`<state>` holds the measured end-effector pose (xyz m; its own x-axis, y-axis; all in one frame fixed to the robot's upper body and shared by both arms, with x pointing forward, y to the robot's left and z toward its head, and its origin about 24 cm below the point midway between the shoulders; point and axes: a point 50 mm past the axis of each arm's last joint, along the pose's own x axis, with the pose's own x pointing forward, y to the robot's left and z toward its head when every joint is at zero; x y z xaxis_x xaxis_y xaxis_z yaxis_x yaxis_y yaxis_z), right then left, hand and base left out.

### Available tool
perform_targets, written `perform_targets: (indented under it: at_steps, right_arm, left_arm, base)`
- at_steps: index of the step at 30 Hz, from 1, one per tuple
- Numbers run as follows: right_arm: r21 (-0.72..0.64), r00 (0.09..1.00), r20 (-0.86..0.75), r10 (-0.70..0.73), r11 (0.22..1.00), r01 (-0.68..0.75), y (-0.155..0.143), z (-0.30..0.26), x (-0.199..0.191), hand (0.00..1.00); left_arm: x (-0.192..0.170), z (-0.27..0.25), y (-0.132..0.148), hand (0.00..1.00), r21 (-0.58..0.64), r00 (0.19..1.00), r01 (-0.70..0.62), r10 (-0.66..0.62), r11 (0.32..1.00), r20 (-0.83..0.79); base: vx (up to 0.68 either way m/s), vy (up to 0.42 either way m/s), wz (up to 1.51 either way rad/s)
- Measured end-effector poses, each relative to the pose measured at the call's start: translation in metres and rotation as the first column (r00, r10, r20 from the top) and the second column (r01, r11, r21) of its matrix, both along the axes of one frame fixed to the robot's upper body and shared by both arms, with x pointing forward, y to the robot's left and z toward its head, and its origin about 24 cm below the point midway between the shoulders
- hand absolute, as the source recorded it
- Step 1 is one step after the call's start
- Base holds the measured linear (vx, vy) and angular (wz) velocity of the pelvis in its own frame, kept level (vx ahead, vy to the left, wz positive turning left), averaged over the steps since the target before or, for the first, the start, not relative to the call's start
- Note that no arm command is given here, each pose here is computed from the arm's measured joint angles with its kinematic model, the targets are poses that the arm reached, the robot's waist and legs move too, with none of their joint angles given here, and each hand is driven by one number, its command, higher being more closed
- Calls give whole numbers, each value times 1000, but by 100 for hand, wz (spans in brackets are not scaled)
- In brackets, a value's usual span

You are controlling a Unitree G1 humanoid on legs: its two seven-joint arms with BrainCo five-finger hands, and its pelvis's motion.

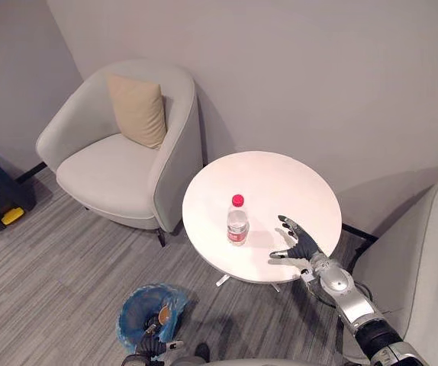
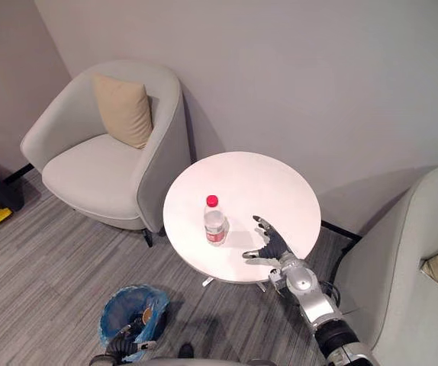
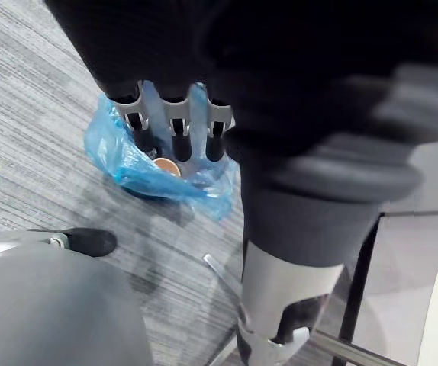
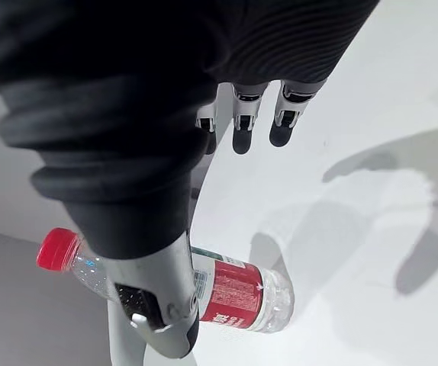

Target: Gather rubbish on tea table into small bin, then transfer packed bag to large trash can.

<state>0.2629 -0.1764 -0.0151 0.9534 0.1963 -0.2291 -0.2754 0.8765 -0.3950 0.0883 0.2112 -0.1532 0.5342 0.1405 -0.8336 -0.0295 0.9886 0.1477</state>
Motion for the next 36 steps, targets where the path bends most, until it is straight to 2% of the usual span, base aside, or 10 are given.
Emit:
perform_targets:
  at_steps: [10, 16, 21, 36]
  right_arm:
    - [30, 999, 43, -30, 999, 29, 14, 12, 27, 0]
    - [24, 998, 15, -61, 998, 61, 12, 6, 29, 0]
    - [55, 998, 43, -44, 998, 41, 26, 16, 42, 0]
    - [58, 999, 34, -9, 998, 7, 38, 14, 42, 0]
  left_arm:
    - [2, 1, 0, 0, 12, 1000, -10, 10, 1000, 12]
    - [4, 1, -1, 0, 11, 1000, -10, 10, 1000, 19]
    - [4, 1, -1, 0, 12, 1000, -10, 10, 1000, 21]
    - [7, 3, -1, 0, 18, 999, -13, 12, 1000, 44]
  base:
    - [-10, -15, 11]
    - [-23, -3, 9]
    - [-55, -5, 2]
    - [-18, -5, 0]
